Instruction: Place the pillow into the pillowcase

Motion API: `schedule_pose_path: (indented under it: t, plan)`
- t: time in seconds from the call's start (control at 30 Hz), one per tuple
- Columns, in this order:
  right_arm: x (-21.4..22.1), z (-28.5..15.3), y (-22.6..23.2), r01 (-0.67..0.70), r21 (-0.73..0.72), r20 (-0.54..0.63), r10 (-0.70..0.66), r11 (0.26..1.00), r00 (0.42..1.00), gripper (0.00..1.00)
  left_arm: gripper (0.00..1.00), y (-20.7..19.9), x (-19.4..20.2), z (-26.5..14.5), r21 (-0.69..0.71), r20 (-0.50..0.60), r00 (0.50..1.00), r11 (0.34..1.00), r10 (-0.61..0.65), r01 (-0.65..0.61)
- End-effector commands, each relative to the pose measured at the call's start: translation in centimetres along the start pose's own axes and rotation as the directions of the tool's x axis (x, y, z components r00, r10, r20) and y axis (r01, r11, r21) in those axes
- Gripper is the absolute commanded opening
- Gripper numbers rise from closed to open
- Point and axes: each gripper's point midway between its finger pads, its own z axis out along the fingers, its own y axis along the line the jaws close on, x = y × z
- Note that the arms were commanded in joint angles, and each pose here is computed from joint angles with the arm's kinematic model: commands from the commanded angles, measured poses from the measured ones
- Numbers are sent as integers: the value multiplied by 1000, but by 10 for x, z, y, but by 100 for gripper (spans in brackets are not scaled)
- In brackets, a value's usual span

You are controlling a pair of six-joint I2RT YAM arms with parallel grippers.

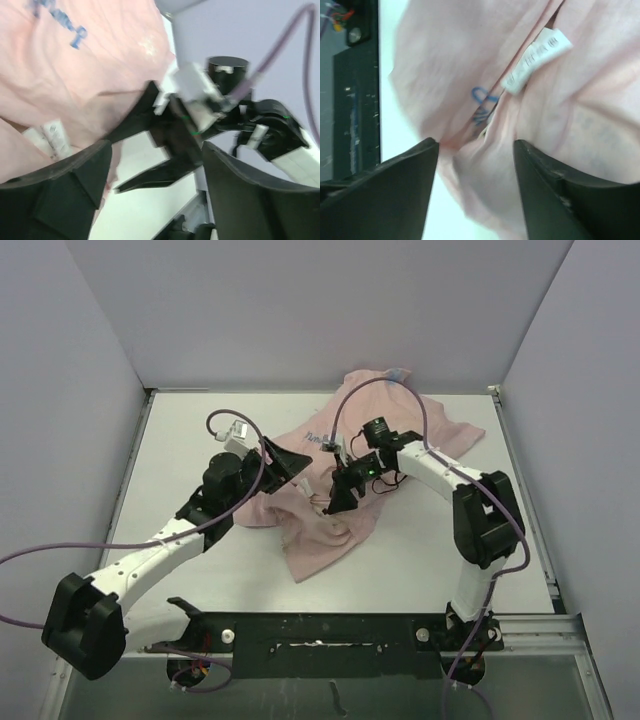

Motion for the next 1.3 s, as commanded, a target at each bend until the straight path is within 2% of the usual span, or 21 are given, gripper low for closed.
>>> schedule_pose_path:
  t: [0.0,0.1,0.13,0.23,0.3,0.33,0.43,0.47,0.6,0.73,0.87,0.93,1.0,1.07,1.13,1.2,1.27]
  plan:
    - [-69,-78,33,203,11,177,-202,979,963,69,77,-8,-50,-35,-169,112,964,960,243,-222]
    - [-89,-118,22,247,93,214,-262,965,941,74,94,-3,-65,-58,-177,165,951,956,262,-233]
    - [-93,-130,18,249,111,229,-269,962,935,74,97,5,-63,-63,-169,170,952,959,254,-226]
    - [-99,-147,9,251,150,245,-282,956,928,78,98,14,-63,-74,-89,199,967,985,161,-146]
    - [-92,-140,10,255,135,231,-281,958,932,79,93,26,-56,-73,-62,169,984,997,60,-50]
    - [-86,-129,13,255,113,214,-274,960,938,78,87,32,-49,-71,-62,139,990,998,35,-26]
    - [-54,-81,27,296,75,46,-300,952,953,76,63,52,-29,-62,-125,30,1000,992,-1,5]
    - [-42,-68,25,317,98,-27,-316,943,948,74,59,62,-19,-60,-170,-32,999,985,-16,11]
    - [-13,-35,23,254,119,-100,-243,960,965,67,61,85,2,-46,-297,-172,985,954,-24,-29]
    - [2,-26,-4,240,228,-178,-202,943,963,66,68,108,11,-23,-432,-220,975,894,24,-120]
    - [15,-24,-36,220,339,-243,-141,915,960,68,71,147,18,-6,-605,-281,959,769,36,-205]
    - [23,-22,-45,218,362,-269,-122,906,955,68,65,167,27,-2,-658,-323,946,719,0,-225]
    - [28,-18,-49,212,369,-279,-110,905,954,68,51,184,40,1,-673,-367,929,701,-39,-237]
    - [33,-13,-47,205,356,-280,-105,912,954,61,38,188,48,3,-661,-389,919,713,-60,-233]
    - [33,-7,-40,195,327,-268,-108,925,958,52,31,185,52,6,-630,-407,912,740,-57,-235]
    - [30,-4,-31,185,295,-241,-114,937,964,31,23,180,55,7,-597,-438,898,762,-48,-251]
    - [25,-3,-24,171,270,-212,-114,947,970,12,6,177,60,6,-568,-473,880,779,-47,-264]
